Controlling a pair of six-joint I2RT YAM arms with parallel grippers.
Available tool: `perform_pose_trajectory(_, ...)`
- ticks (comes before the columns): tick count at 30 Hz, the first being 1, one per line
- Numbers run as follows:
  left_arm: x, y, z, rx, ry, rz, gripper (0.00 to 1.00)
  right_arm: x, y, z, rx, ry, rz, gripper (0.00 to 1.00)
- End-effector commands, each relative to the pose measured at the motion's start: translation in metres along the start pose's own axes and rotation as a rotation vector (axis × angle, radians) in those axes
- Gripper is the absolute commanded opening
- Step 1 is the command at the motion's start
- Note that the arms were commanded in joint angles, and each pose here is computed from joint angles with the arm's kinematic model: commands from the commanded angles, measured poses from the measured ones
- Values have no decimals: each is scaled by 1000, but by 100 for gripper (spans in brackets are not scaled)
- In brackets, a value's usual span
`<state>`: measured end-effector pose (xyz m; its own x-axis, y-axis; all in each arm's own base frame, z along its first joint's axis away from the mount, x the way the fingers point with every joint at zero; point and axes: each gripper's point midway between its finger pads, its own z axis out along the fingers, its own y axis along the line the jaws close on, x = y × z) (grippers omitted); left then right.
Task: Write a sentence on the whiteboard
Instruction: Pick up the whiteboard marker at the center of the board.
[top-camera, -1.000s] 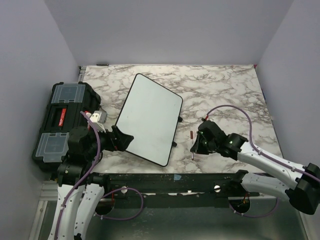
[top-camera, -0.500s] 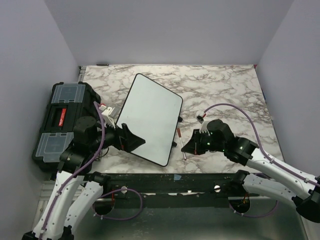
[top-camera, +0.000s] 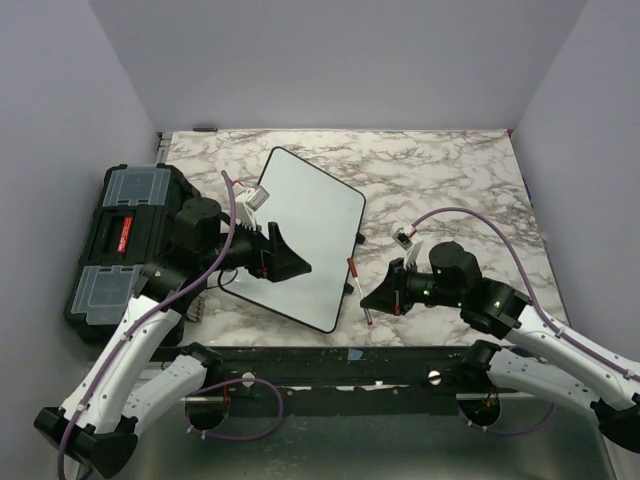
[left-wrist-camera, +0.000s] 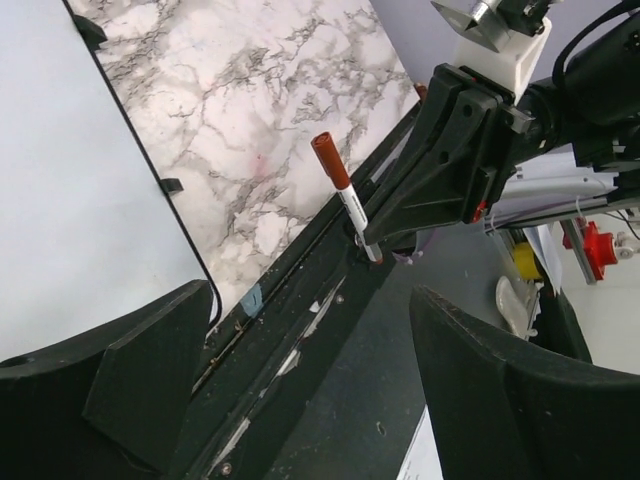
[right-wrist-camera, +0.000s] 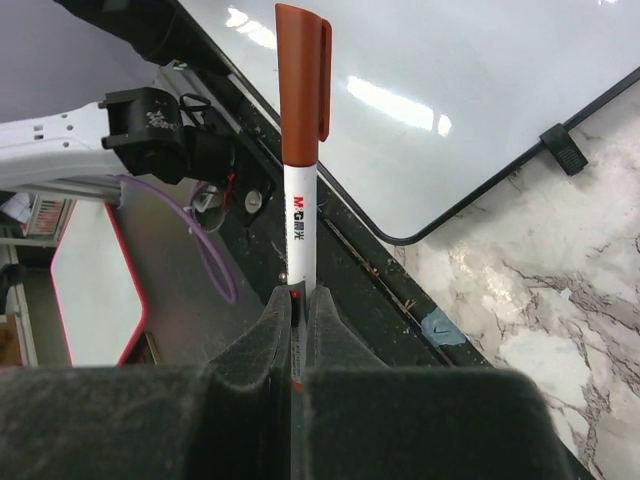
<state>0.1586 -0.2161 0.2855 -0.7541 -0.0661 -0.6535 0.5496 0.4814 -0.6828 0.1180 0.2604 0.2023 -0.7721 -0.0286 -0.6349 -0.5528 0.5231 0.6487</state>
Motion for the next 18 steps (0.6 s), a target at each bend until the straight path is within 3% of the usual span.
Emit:
perform_pose_trajectory(1, -6, -22, 0, 68, 18, 26, 80, -5, 19, -10, -67, 2, -55, 1)
perform_pose_trajectory(18, -7, -37, 32, 81, 96, 20, 73, -4, 34, -18, -138, 13, -90, 1)
